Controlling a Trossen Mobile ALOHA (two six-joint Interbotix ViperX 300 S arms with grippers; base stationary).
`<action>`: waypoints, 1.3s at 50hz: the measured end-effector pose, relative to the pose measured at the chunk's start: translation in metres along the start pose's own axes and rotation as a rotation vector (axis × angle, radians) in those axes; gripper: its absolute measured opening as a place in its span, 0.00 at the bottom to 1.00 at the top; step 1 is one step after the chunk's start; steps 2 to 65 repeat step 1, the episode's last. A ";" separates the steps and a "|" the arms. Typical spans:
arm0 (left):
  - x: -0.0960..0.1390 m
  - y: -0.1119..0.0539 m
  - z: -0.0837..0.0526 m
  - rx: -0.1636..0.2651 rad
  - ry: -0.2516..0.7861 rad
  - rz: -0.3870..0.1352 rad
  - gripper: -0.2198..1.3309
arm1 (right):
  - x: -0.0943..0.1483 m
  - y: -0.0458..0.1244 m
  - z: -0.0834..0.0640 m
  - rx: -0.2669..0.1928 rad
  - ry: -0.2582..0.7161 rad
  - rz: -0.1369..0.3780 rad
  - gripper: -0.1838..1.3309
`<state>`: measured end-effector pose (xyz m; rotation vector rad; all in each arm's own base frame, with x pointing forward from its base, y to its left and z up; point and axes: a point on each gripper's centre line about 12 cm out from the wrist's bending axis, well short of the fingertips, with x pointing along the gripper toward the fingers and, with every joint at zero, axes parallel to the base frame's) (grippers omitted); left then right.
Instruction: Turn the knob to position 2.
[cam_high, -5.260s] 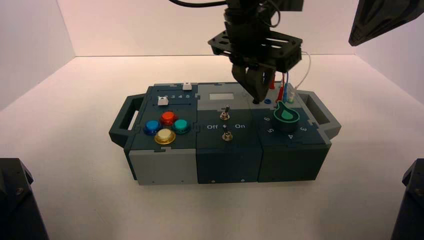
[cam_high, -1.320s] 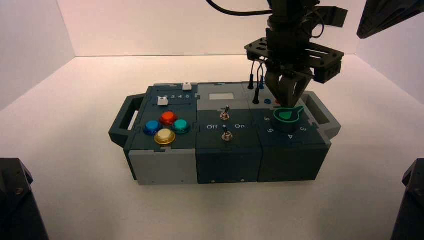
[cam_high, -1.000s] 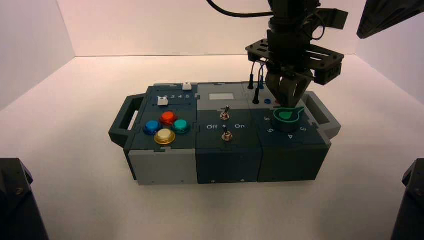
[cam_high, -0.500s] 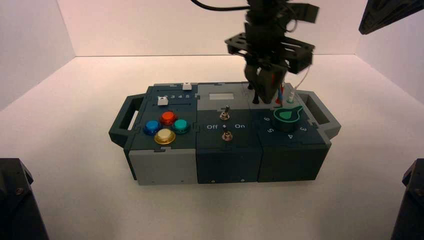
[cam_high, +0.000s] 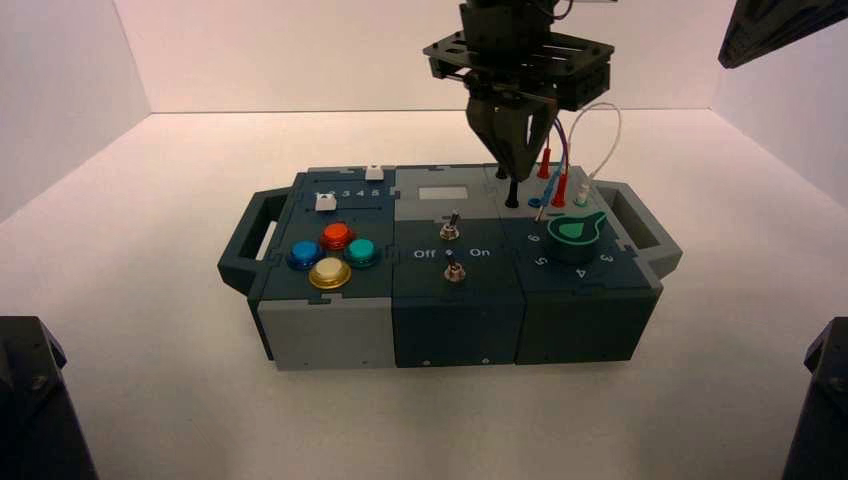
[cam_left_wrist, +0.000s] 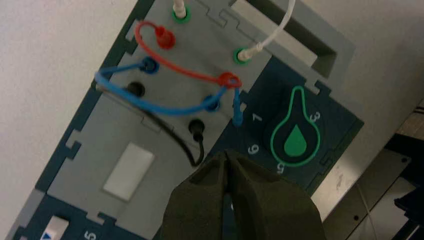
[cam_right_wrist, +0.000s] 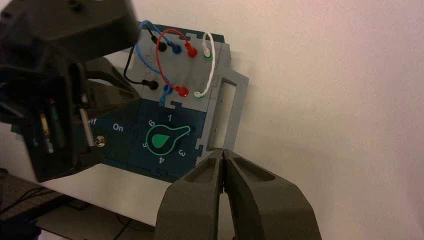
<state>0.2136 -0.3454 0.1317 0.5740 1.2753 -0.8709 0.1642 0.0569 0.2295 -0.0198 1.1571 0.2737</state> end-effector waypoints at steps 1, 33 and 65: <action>0.000 0.000 0.000 0.000 0.000 0.000 0.04 | 0.000 0.000 0.000 0.001 0.001 -0.001 0.03; 0.000 0.000 0.000 0.000 0.000 0.000 0.04 | 0.000 0.000 0.000 0.001 0.001 -0.001 0.03; 0.000 0.000 0.000 0.000 0.000 0.000 0.04 | 0.000 0.000 0.000 0.001 0.001 -0.001 0.03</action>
